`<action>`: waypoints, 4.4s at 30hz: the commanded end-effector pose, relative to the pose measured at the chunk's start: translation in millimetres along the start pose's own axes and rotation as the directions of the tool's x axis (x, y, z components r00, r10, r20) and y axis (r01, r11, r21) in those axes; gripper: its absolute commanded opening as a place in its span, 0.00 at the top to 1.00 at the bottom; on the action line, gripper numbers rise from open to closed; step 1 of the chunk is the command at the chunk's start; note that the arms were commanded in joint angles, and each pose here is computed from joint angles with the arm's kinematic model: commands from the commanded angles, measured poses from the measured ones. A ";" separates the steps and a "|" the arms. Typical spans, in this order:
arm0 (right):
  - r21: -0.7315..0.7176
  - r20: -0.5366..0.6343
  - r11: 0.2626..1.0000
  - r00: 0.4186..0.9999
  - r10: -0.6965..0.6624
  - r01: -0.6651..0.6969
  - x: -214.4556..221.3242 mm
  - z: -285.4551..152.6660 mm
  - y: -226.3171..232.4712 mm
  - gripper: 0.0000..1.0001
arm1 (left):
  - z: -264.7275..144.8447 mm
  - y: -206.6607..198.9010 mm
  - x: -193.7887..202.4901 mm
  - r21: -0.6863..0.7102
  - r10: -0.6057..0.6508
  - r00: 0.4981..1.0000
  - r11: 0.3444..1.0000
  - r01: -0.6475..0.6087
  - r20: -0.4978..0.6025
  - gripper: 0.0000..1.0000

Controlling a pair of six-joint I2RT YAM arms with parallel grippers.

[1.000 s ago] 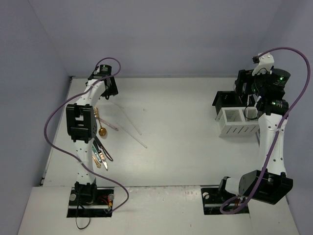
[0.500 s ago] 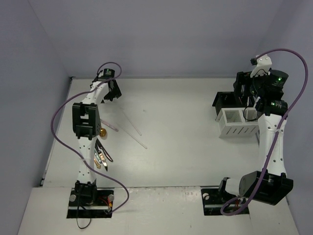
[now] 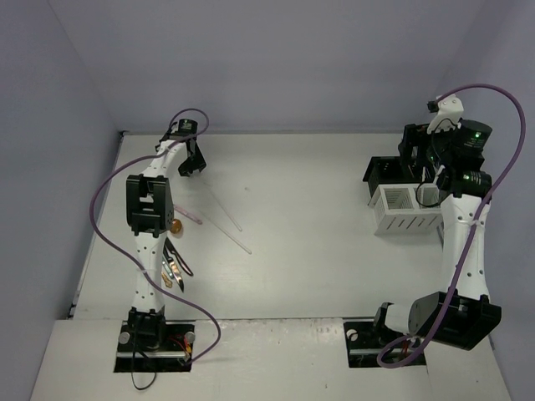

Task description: Sort the eating utensils into containers

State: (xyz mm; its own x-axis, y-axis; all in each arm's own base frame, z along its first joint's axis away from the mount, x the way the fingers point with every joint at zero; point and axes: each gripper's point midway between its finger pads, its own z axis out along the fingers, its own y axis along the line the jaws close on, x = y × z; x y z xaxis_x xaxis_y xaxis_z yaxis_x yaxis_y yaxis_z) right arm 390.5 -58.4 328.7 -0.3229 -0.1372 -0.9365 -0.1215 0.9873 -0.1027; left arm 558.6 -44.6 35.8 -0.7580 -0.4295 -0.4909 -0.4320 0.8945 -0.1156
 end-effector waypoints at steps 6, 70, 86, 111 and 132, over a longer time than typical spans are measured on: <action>0.005 0.107 0.999 0.993 -0.042 0.042 -36.3 -12.4 2.9 0.29 | -21.1 -20.5 -19.8 0.111 0.000 0.999 0.994 -0.004 0.034 0.74; -0.813 -0.285 0.425 0.909 0.304 -0.397 -59.7 51.2 341.8 0.14 | -357.0 -145.4 121.5 0.853 0.168 0.865 0.159 -0.497 0.472 1.00; -0.829 -0.293 0.392 0.907 0.301 -0.398 -61.9 56.9 359.9 0.86 | -357.4 -147.4 136.5 0.864 0.196 0.872 0.155 -0.479 0.448 1.00; 0.160 -0.002 0.959 0.972 -0.236 0.234 -66.2 -47.2 -17.0 1.00 | -270.0 -26.8 48.6 0.590 0.197 0.946 0.743 -0.315 0.257 0.08; 0.166 -0.135 0.969 0.977 -0.163 0.184 5.8 24.4 -65.5 1.00 | -295.0 -5.1 25.6 0.344 0.380 0.795 0.751 -0.563 0.472 0.08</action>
State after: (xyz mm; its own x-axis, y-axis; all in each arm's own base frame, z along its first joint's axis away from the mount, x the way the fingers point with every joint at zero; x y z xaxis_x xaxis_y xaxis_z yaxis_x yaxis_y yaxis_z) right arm 405.7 -122.8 287.0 -0.5701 -0.2845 -0.7707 -0.0342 0.9455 -0.3237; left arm 400.0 -100.6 227.3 -0.6731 -0.0041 -0.7395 0.2293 0.9496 -0.2139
